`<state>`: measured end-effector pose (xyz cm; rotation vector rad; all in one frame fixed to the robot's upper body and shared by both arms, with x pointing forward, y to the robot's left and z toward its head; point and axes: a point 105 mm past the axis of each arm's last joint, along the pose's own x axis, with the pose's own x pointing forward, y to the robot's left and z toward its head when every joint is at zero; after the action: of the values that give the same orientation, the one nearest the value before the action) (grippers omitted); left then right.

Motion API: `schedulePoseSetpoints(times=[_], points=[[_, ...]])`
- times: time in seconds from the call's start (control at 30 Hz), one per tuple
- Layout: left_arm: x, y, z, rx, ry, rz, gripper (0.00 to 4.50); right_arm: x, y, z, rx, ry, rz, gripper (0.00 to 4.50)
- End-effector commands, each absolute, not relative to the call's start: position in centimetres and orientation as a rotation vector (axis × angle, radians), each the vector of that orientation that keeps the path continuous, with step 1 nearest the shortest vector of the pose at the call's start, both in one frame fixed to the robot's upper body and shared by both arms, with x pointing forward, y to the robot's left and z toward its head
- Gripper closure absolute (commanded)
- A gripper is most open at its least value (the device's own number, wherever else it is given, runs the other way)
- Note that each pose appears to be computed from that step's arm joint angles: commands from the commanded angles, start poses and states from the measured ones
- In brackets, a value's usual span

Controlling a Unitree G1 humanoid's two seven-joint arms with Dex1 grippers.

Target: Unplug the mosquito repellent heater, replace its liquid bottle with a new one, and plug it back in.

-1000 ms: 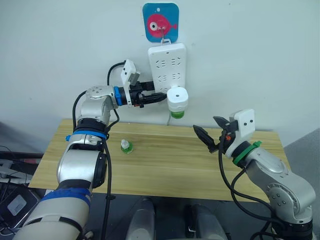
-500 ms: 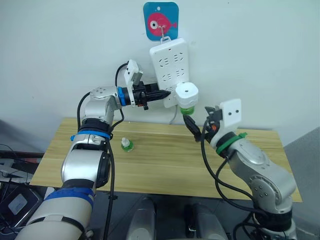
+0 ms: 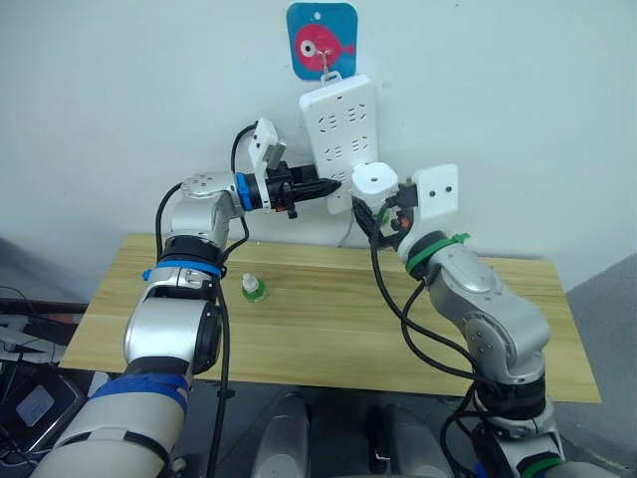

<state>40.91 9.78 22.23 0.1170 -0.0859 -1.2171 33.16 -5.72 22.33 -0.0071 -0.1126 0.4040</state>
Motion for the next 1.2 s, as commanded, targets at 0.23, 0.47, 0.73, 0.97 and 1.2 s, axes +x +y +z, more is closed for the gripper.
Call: schedulePoseSetpoints(times=[0.23,0.47,0.73,0.97,1.2], points=[[40.8,9.1,23.3,0.149,-0.128,-1.232,3.19,33.0,-5.1,24.0,-0.017,-0.198,0.417,1.47],[41.1,9.2,23.1,0.153,-0.118,-1.206,3.19,32.1,-5.8,24.4,-0.079,-0.220,0.422,1.47],[41.6,9.7,23.1,0.144,-0.116,-1.165,3.19,30.5,-7.3,24.9,-0.152,-0.232,0.402,1.47],[41.9,10.0,23.1,0.144,-0.125,-1.137,3.19,30.0,-7.4,24.9,-0.158,-0.221,0.401,1.47],[42.0,11.4,23.3,0.119,-0.138,-1.092,1.62,30.3,-9.8,24.1,-0.113,-0.198,0.323,1.47]])
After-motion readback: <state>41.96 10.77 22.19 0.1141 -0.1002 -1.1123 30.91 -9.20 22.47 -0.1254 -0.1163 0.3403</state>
